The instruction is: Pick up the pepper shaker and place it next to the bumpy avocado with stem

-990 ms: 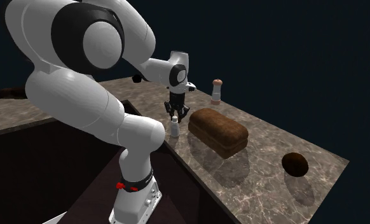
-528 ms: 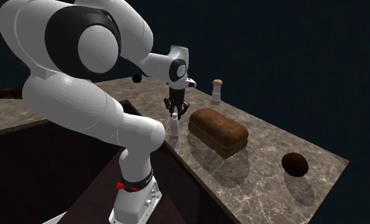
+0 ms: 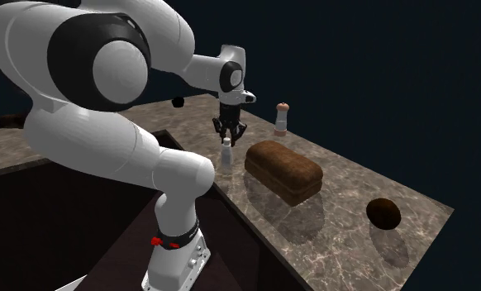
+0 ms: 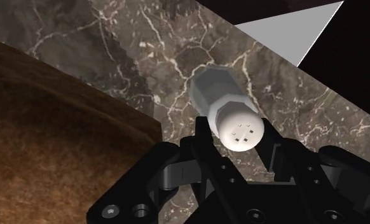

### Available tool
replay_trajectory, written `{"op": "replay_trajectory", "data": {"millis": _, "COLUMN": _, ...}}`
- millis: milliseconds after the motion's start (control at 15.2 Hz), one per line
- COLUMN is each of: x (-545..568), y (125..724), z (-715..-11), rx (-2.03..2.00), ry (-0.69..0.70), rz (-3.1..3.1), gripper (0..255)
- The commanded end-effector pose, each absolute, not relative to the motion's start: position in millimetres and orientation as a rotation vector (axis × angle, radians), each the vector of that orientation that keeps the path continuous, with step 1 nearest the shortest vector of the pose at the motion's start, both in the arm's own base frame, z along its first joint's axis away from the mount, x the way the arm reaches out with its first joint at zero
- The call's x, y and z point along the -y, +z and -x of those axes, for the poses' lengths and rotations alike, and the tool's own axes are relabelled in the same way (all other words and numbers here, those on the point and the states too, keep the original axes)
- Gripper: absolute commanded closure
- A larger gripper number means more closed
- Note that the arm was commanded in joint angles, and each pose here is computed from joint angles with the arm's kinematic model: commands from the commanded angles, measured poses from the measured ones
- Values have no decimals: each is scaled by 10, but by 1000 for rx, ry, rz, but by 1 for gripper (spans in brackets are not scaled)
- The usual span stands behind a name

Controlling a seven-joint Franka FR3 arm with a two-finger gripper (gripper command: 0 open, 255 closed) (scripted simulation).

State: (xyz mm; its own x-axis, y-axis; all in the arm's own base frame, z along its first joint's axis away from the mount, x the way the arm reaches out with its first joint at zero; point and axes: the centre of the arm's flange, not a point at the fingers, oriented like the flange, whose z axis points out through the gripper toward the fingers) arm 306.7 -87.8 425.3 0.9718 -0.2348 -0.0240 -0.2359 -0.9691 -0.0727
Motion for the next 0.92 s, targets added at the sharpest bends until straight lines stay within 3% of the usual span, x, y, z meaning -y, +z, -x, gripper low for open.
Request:
{"op": "replay_trajectory", "data": {"millis": 0, "x": 874, "y": 4369, "z": -3070, "rx": -364, "ry": 24, "rz": 3045, "gripper": 255}}
{"op": "replay_trajectory", "data": {"millis": 858, "x": 874, "y": 5056, "z": -3070, "rx": -364, "ry": 24, "rz": 3045, "gripper": 255}}
